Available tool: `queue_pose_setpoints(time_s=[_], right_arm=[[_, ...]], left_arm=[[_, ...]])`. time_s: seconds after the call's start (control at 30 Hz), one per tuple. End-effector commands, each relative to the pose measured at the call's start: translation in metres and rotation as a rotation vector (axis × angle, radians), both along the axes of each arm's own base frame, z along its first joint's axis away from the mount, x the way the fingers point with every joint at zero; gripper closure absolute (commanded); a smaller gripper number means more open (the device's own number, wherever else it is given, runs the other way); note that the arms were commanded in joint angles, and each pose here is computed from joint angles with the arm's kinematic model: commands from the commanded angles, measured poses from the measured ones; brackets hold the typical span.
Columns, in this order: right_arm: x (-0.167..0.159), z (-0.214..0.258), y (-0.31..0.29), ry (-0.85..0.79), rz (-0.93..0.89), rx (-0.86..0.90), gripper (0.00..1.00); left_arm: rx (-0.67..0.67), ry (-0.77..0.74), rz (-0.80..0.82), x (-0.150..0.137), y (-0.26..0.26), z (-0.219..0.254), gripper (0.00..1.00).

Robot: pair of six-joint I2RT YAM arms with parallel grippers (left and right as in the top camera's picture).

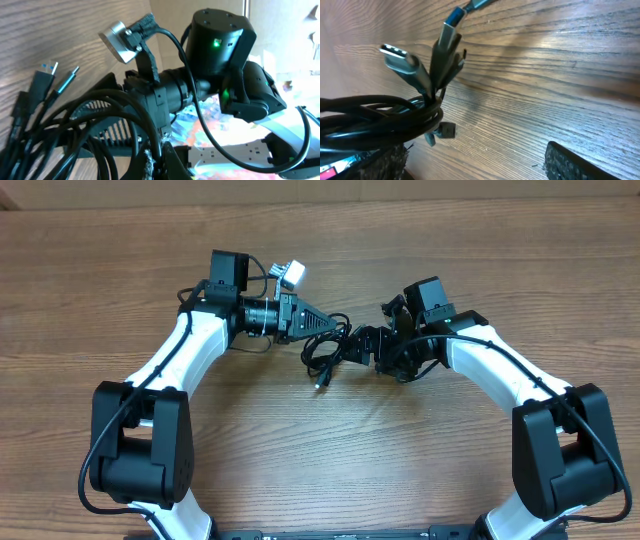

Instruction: Untangle cables

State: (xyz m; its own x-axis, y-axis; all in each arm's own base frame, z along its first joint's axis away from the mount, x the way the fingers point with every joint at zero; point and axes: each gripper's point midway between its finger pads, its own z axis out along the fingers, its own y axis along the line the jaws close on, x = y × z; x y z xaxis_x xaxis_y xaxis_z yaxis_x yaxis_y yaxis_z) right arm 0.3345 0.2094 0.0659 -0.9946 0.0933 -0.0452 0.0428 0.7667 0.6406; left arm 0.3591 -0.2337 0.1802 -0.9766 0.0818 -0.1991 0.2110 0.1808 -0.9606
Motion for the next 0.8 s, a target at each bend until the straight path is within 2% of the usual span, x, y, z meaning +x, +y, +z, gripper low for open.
queue_pose_setpoints(time_s=[0.0, 0.13, 0.3, 0.4, 0.6, 0.77], right_arm=[[0.000, -0.005, -0.003, 0.010, -0.024, -0.033, 0.16], [-0.007, -0.021, -0.026, 0.069, -0.102, -0.177, 0.15], [-0.015, -0.030, -0.043, 0.120, -0.158, -0.272, 0.14], [-0.017, -0.031, -0.044, 0.131, -0.157, -0.281, 0.11], [-0.019, -0.034, -0.053, 0.134, -0.169, -0.328, 0.10], [-0.020, -0.035, -0.055, 0.137, -0.171, -0.341, 0.09]], left_arm=[[-0.068, -0.030, -0.047, -0.009, -0.001, 0.021, 0.96], [-0.026, -0.026, -0.017, -0.005, 0.003, 0.013, 0.96], [0.326, 0.033, 0.157, 0.011, 0.025, -0.049, 0.96], [0.455, 0.017, 0.189, 0.013, 0.038, -0.068, 0.96], [0.480, -0.069, 0.248, 0.035, 0.049, -0.057, 0.96], [0.641, -0.176, 0.348, 0.062, 0.070, -0.039, 0.96]])
